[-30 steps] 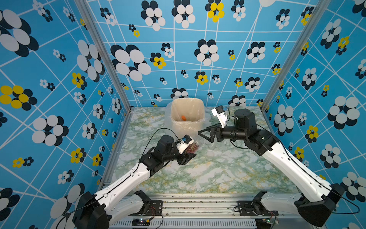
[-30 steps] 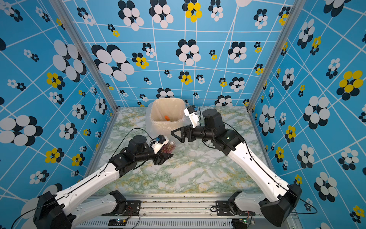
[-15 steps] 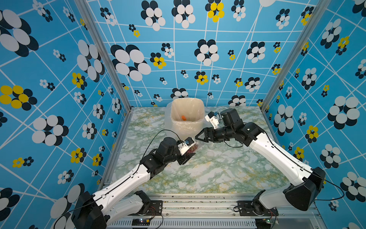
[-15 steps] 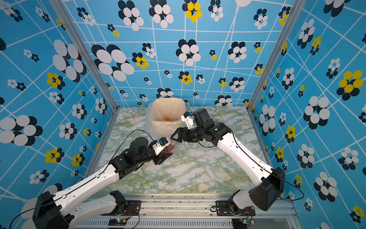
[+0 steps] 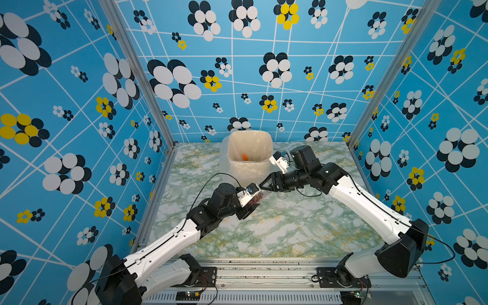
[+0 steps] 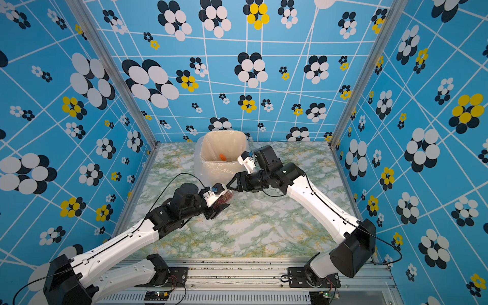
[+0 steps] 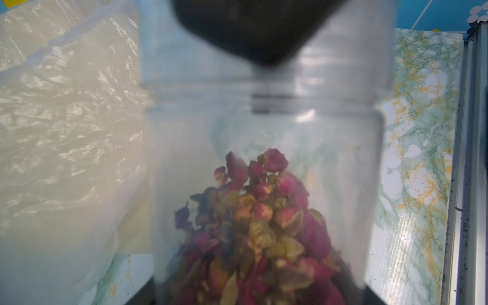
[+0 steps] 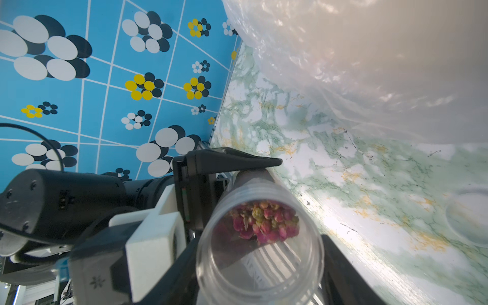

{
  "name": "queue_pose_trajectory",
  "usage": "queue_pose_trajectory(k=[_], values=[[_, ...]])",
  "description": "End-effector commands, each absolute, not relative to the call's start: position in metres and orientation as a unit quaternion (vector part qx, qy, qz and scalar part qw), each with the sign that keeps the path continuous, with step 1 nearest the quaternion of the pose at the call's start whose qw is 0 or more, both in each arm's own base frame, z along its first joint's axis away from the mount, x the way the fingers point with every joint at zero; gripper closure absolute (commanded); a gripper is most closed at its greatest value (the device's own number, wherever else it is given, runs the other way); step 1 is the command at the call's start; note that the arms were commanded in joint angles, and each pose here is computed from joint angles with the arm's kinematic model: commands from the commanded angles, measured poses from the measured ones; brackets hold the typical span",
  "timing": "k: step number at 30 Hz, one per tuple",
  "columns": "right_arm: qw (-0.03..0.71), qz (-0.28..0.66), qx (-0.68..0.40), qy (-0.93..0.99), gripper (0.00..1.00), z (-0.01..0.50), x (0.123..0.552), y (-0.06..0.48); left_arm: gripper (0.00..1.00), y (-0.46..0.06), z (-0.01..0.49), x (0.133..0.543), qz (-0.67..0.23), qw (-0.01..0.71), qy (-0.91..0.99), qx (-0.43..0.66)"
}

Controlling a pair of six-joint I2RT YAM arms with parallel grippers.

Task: Empty the moldy dried flower tea in the jars
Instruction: Unscrew the lid from the jar.

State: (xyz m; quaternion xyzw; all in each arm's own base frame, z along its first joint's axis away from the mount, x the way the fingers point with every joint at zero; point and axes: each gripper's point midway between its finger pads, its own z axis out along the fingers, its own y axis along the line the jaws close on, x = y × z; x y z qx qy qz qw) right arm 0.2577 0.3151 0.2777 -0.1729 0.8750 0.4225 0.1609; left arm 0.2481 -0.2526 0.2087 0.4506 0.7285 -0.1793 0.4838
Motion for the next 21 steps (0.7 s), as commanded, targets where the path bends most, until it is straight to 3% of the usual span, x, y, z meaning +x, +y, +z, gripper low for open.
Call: queue_pose_trajectory(k=[1, 5, 9, 11, 15, 21], values=[[0.155, 0.435, -0.228, 0.857, 0.60, 0.279, 0.247, 0.322, 1.00, -0.264, 0.232, 0.240, -0.215, 0.498, 0.703, 0.461], [0.193, 0.425, -0.353, 0.811, 0.74, 0.281, 0.232, 0.319, 1.00, -0.277, 0.239, 0.218, -0.311, 0.463, 0.685, 0.470], [0.250, 0.385, -0.504, 0.731, 0.78, 0.281, 0.214, 0.309, 1.00, -0.284, 0.251, 0.198, -0.424, 0.404, 0.667, 0.461], [0.295, 0.345, -0.535, 0.712, 0.73, 0.281, 0.222, 0.304, 1.00, -0.285, 0.254, 0.193, -0.460, 0.377, 0.662, 0.456], [0.359, 0.286, -0.584, 0.669, 0.74, 0.285, 0.229, 0.295, 1.00, -0.286, 0.255, 0.188, -0.495, 0.346, 0.657, 0.452], [0.379, 0.268, -0.609, 0.643, 0.76, 0.282, 0.230, 0.295, 1.00, -0.288, 0.254, 0.190, -0.500, 0.345, 0.655, 0.449]])
